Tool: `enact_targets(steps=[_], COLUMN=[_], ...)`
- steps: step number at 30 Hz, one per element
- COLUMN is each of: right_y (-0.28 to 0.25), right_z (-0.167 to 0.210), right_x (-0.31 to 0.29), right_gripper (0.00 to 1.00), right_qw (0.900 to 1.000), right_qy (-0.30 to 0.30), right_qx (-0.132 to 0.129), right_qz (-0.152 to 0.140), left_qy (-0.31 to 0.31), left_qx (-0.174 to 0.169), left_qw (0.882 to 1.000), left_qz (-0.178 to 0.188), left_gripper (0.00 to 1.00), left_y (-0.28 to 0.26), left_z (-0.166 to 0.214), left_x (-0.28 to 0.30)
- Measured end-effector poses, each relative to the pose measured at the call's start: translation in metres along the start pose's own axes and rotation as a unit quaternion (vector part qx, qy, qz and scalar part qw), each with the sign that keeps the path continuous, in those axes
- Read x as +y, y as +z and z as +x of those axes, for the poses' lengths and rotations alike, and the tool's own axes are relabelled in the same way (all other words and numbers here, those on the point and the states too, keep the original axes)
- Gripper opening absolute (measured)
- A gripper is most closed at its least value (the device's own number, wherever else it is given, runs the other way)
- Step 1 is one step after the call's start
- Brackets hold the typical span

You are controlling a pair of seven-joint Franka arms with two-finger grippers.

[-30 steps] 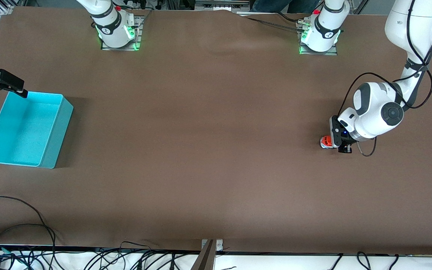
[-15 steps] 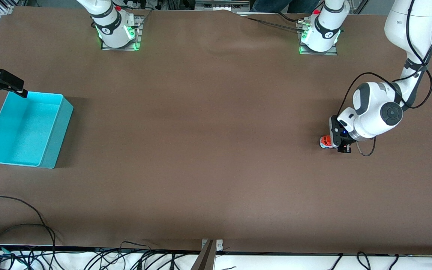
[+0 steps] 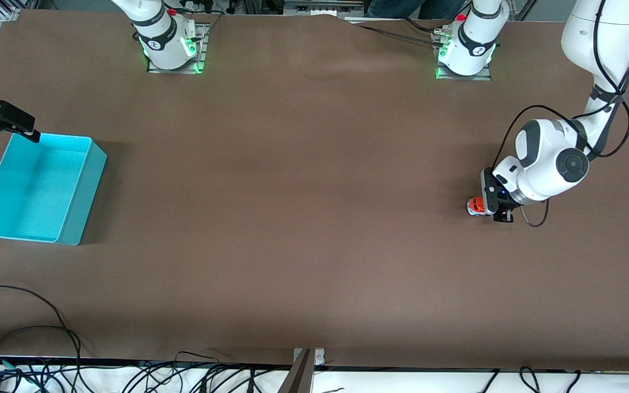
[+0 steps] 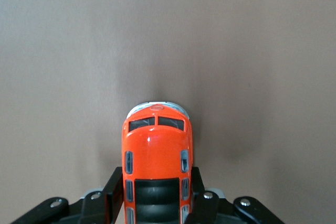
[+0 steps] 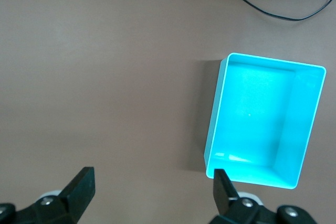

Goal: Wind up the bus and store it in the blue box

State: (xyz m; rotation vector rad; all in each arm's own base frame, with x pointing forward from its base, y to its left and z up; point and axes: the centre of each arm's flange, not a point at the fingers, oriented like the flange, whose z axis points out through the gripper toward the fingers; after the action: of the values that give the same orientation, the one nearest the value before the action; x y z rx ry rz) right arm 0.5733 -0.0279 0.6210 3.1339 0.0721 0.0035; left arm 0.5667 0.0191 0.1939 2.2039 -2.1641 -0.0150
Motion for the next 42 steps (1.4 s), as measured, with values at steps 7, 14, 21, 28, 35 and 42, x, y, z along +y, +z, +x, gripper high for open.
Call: enact_targets(steps=[7, 14, 21, 28, 35, 42], right_y=[0.0, 0.0, 0.0, 0.0, 0.0, 0.0], right_z=[0.0, 0.0, 0.0, 0.0, 0.0, 0.0], right_x=[0.0, 0.0, -0.003, -0.003, -0.003, -0.003], right_gripper=[1.0, 1.0, 1.0, 1.0, 1.0, 1.0], right_qw=[1.0, 1.0, 1.0, 1.0, 1.0, 1.0], right_qy=[0.0, 0.0, -0.003, -0.003, -0.003, -0.002], right_qx=[0.0, 0.0, 0.0, 0.0, 0.0, 0.0], right_qz=[0.0, 0.0, 0.0, 0.0, 0.0, 0.0], left_qy=[-0.004, 0.005, 0.026, 0.036, 0.024, 0.024], left_qx=[0.001, 0.001, 0.001, 0.001, -0.002, -0.006], left_qw=[1.0, 1.0, 1.0, 0.999, 1.0, 1.0], left_qz=[0.0, 0.001, 0.002, 0.004, 0.005, 0.006], left_gripper=[0.52, 0.52, 0.52, 0.52, 0.52, 0.52], left_y=[-0.001, -0.001, -0.002, -0.003, -0.003, -0.004], left_z=[-0.02, -0.043, -0.077, -0.104, -0.125, -0.146], left_x=[0.001, 0.003, 0.007, 0.012, 0.015, 0.02])
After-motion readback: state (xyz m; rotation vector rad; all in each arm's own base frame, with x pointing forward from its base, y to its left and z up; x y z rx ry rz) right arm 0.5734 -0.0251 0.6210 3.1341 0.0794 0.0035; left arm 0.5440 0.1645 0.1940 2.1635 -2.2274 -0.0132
